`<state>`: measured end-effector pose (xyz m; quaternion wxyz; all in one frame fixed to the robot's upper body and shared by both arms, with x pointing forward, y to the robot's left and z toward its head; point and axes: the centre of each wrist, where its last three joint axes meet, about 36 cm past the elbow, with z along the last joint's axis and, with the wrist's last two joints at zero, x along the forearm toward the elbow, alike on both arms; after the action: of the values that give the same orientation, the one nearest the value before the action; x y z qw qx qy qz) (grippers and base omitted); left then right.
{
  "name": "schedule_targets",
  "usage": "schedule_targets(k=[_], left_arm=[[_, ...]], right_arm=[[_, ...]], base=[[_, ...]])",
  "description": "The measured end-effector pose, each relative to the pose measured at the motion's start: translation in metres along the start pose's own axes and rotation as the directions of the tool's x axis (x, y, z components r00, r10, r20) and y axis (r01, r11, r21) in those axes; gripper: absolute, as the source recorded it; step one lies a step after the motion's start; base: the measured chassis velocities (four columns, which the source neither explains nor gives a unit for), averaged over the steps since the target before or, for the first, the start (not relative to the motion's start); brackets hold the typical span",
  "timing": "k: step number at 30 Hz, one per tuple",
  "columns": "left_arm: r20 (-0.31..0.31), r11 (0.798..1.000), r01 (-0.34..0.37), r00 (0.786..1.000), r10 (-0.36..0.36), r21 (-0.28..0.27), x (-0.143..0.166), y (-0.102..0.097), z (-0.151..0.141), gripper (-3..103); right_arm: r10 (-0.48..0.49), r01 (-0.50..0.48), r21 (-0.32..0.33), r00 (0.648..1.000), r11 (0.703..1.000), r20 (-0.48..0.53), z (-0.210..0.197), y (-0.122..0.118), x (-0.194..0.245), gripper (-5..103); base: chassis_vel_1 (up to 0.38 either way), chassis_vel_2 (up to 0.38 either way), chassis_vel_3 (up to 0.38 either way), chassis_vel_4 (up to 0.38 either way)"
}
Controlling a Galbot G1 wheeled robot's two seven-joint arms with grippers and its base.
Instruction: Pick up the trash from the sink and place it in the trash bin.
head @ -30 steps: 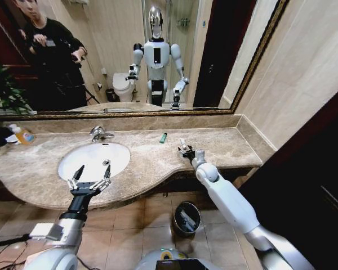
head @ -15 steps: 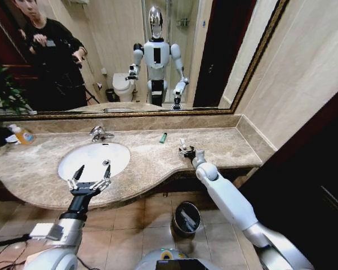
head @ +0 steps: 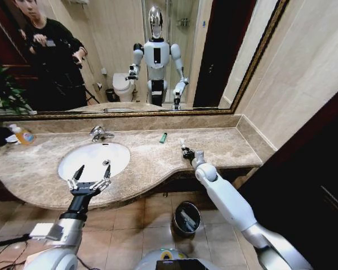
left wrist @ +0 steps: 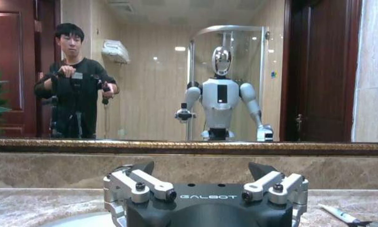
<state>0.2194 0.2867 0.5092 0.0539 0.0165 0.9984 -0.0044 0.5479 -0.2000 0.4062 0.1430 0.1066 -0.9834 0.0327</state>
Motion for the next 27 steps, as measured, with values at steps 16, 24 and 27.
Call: schedule_targets(k=[16,24,27], left_arm=[[0.000,1.000,0.000,1.000,0.000,0.000,0.000,0.000,0.000,100],[0.000,1.000,0.000,1.000,0.000,0.000,0.000,0.000,0.000,100],[0.000,1.000,0.000,1.000,0.000,0.000,0.000,0.000,0.000,100]], right_arm=[[-0.014,0.012,0.024,0.995,1.000,0.102,-0.022,0.003,0.034,18],[-0.048,0.047,0.009,0.991,0.999,0.121,-0.015,0.004,0.089,18],[-0.070,0.069,0.009,0.989,0.998,0.131,-0.012,0.009,0.125,18]], base=[[0.000,0.000,0.000,0.000],[0.000,0.000,0.000,0.000],[0.000,0.000,0.000,0.000]])
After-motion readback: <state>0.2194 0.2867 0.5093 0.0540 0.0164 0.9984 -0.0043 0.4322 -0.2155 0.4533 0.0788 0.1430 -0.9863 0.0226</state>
